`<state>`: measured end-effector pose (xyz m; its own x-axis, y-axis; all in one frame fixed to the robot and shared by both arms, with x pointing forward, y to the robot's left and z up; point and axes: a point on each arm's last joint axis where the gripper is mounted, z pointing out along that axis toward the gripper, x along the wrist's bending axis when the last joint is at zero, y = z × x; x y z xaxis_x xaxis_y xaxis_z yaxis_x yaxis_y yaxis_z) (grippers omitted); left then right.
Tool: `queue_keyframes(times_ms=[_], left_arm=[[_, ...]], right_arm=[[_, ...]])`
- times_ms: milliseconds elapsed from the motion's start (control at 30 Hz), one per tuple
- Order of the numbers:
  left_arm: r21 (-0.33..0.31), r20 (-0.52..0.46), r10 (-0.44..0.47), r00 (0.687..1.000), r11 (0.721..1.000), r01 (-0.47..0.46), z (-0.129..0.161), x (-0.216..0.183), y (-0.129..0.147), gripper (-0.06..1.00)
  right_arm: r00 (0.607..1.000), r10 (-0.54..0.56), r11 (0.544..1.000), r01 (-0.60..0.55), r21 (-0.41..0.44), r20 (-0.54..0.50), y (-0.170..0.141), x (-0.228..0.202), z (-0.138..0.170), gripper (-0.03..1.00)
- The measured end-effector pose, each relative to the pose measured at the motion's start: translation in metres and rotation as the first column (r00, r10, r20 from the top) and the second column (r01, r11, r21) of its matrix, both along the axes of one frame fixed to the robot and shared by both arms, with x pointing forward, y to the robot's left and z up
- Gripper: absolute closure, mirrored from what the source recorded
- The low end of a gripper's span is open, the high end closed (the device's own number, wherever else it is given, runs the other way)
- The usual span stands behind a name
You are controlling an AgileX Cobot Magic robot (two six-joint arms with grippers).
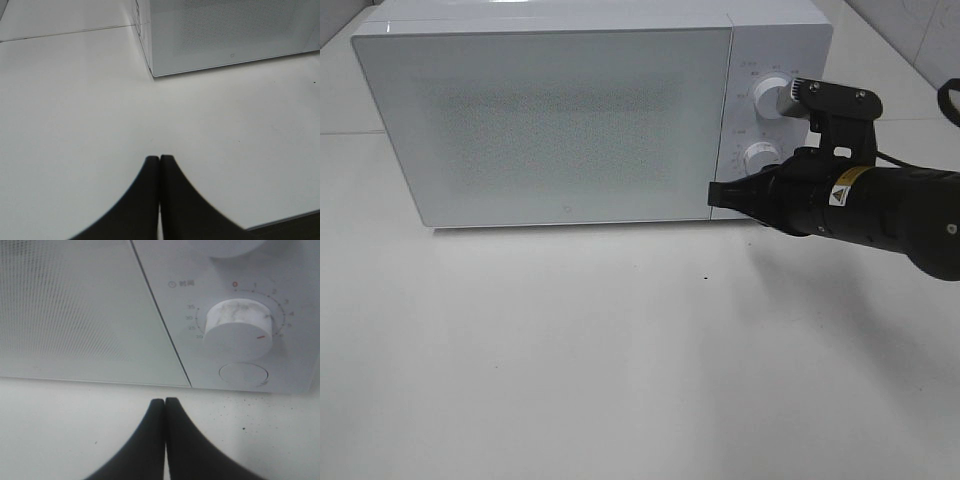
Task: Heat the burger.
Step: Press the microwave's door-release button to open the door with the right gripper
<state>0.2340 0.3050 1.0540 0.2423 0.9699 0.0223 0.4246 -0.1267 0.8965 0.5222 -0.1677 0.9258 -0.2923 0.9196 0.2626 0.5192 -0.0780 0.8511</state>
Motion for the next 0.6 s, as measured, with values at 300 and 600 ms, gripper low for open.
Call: queue_keyframes(times_ms=[300,600], left_arm=[[0.000,0.000,0.000,1.000,1.000,0.000,0.000,0.000,0.000,0.94],[0.000,0.000,0.000,1.000,1.000,0.000,0.000,0.000,0.000,0.94]], right_arm=[[0.985,-0.125,0.954,0.153,0.258,-0.121,0.003,0.005,-0.017,0.97],[0.901,-0.284,0.757,0.420,0.500,-0.328,-0.001,0.011,-0.034,0.97]])
